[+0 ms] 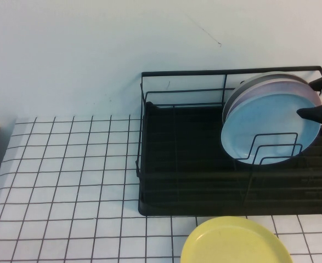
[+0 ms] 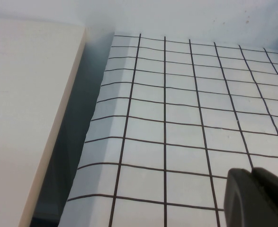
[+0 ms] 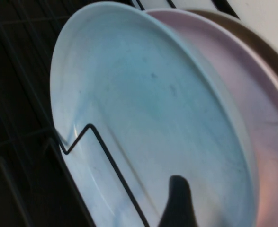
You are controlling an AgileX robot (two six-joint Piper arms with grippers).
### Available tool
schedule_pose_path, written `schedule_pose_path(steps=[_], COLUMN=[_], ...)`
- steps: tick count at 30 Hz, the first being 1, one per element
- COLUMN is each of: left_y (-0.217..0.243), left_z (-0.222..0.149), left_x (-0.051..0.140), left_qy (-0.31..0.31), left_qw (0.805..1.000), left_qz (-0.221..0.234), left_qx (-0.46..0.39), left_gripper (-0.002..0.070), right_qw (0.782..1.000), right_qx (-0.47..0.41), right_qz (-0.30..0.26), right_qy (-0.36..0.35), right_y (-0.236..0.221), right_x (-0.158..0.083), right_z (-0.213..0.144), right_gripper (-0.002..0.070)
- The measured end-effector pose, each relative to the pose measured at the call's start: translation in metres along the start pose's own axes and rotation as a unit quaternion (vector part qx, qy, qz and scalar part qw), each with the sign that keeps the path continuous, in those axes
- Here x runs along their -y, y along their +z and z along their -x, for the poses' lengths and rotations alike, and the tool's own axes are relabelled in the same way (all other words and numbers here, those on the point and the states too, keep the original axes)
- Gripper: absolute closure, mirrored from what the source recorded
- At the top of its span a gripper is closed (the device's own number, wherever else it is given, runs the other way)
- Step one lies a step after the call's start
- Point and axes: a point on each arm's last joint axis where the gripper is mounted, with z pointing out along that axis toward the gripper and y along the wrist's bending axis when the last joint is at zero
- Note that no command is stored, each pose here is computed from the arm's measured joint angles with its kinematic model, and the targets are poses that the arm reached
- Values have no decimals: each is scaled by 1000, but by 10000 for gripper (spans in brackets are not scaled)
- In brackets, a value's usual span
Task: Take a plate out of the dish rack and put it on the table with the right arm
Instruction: Grasp the plate from the shelf
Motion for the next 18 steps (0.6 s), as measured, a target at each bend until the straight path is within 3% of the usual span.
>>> schedule_pose_path(steps=[9,15,18], left_y=[0,0,0], left_z=[0,0,0], left_x=[0,0,0], left_qy=[0,0,0], left_qw=[1000,1000,1000], left_qz=[0,0,0], left_qx=[0,0,0], left_gripper=[678,678,678], right_qw=[999,998,997], right_qx=[-1,-35,-44], right_qz=[21,-21,-26], right_qy=[-35,-55,-57], right_y=[19,35,40], right_x=[-10,-11,-11], right_z=[1,3,1], right_gripper=[178,181,234])
